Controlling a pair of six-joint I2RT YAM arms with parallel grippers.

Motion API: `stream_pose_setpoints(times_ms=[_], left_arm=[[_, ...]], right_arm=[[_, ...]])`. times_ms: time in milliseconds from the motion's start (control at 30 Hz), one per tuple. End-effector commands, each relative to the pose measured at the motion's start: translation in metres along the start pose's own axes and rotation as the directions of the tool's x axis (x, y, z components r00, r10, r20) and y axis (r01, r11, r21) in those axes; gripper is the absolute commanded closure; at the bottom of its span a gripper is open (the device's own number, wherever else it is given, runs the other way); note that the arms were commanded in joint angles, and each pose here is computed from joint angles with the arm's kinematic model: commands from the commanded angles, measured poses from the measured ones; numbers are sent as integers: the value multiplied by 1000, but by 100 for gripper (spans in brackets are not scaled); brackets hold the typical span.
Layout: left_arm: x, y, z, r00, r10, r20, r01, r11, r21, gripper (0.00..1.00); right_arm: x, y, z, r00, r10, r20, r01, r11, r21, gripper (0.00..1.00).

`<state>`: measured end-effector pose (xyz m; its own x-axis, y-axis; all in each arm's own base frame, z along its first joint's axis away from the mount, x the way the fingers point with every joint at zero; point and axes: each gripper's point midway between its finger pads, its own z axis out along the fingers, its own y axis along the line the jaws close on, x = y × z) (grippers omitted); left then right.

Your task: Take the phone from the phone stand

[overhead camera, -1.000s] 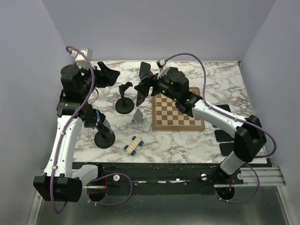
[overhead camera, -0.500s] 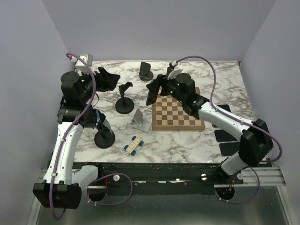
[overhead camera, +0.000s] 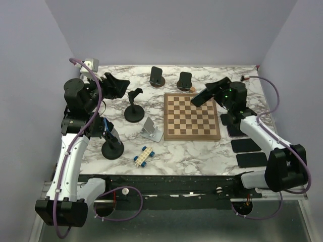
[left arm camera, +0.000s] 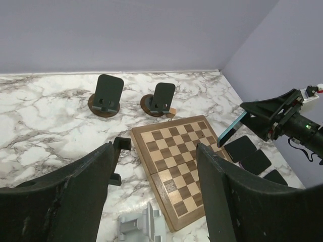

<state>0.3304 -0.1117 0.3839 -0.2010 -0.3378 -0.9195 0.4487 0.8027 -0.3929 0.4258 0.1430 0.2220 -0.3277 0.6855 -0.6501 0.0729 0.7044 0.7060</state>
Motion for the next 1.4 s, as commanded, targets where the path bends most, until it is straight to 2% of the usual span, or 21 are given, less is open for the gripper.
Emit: stream_pose_setpoints(times_ms=[0,133,233,533,667,833,1000,1367], left_arm=[[-1,-9,0,1000,-12,4,12,999,44,26],[2,-10,2,1000,-25,-3,26,998,56,26],[4,-10,4,999,-35,-11,35,998,59,26],[9,-3,8,999,-37,-24,38,998,42,26],[9,-3,9,999,-38,-27,39,998,42,26],[10,-2,9,999,-40,-30,41,998,39,26],[12,0,11,999,-42,-33,44,998,36,26],[13,0,12,998,-52,-41,53,998,39,26]], right_arm=[[-42,-74,-9,923,354,148,-377,909,176,99],[-54,-126,-10,870,444,214,-493,798,346,99],[-60,-150,-4,840,489,234,-541,731,416,99],[-34,-199,36,710,692,129,-640,558,528,99],[-29,-215,49,701,703,119,-624,524,580,99],[-32,-228,51,699,696,163,-626,486,609,100],[-32,-242,46,659,730,184,-658,439,612,99],[-37,-269,43,644,735,212,-668,404,625,99]])
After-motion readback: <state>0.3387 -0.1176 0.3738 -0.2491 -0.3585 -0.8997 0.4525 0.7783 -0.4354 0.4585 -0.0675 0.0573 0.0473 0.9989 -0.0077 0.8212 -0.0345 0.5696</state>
